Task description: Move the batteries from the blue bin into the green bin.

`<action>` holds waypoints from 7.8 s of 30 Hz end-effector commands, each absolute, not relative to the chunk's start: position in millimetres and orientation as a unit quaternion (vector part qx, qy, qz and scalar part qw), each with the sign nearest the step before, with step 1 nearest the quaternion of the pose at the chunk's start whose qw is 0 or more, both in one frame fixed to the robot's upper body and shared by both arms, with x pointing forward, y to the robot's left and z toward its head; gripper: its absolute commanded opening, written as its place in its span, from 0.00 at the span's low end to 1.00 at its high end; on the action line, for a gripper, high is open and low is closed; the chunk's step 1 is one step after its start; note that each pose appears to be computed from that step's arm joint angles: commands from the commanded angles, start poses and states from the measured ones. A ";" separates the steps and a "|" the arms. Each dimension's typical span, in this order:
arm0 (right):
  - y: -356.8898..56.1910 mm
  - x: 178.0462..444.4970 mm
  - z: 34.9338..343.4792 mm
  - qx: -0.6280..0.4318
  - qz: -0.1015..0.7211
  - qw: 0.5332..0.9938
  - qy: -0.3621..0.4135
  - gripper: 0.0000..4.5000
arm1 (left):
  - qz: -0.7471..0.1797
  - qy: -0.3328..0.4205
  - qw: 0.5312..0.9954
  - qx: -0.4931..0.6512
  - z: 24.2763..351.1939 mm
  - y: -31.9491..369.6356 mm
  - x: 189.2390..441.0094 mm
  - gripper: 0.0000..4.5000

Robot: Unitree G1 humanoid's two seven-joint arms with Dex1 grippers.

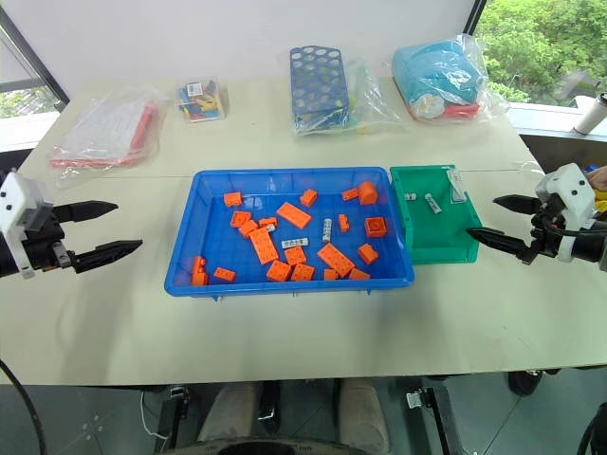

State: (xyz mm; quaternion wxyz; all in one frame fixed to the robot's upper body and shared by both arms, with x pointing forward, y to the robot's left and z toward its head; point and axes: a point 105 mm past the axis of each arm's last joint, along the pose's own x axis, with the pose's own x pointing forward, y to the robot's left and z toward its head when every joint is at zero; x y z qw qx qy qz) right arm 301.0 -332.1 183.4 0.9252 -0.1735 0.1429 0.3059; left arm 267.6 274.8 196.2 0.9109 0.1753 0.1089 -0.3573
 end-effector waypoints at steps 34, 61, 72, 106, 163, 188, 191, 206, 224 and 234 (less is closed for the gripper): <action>-221.2 323.4 236.4 -0.177 0.414 0.889 0.084 0.99 | -0.455 0.085 0.870 0.168 208.0 226.8 250.5 1.00; -5.8 350.3 143.2 0.001 0.479 0.830 0.287 0.99 | -0.509 0.073 0.837 0.187 205.8 191.1 265.4 1.00; 7.4 338.3 125.6 0.020 0.500 0.803 0.324 0.99 | -0.500 0.068 0.843 0.186 206.1 191.6 266.7 1.00; 70.1 299.0 121.1 0.016 0.604 0.729 0.321 0.01 | -0.489 0.048 0.849 0.195 212.6 192.0 275.9 1.00; 15.9 364.9 147.9 -0.255 0.541 0.780 0.182 0.65 | -0.491 0.035 0.849 0.192 208.5 184.5 279.0 1.00; 19.9 374.2 106.6 -0.294 0.547 0.754 0.213 0.54 | -0.490 0.033 0.848 0.198 209.9 185.1 277.9 1.00; 20.6 373.5 105.4 -0.292 0.553 0.751 0.212 0.28 | -0.489 0.032 0.849 0.197 209.5 184.6 277.2 1.00; -70.3 383.1 219.3 -0.171 0.445 0.870 0.124 0.02 | -0.519 0.045 0.836 0.171 194.0 173.1 273.7 1.00; -234.6 354.0 213.4 -0.158 0.210 0.946 0.190 0.64 | -0.531 0.028 0.834 0.147 197.7 161.2 281.1 1.00; -118.7 357.3 222.8 -0.134 0.372 0.907 0.144 0.72 | -0.523 0.025 0.839 0.148 197.4 160.7 278.8 1.00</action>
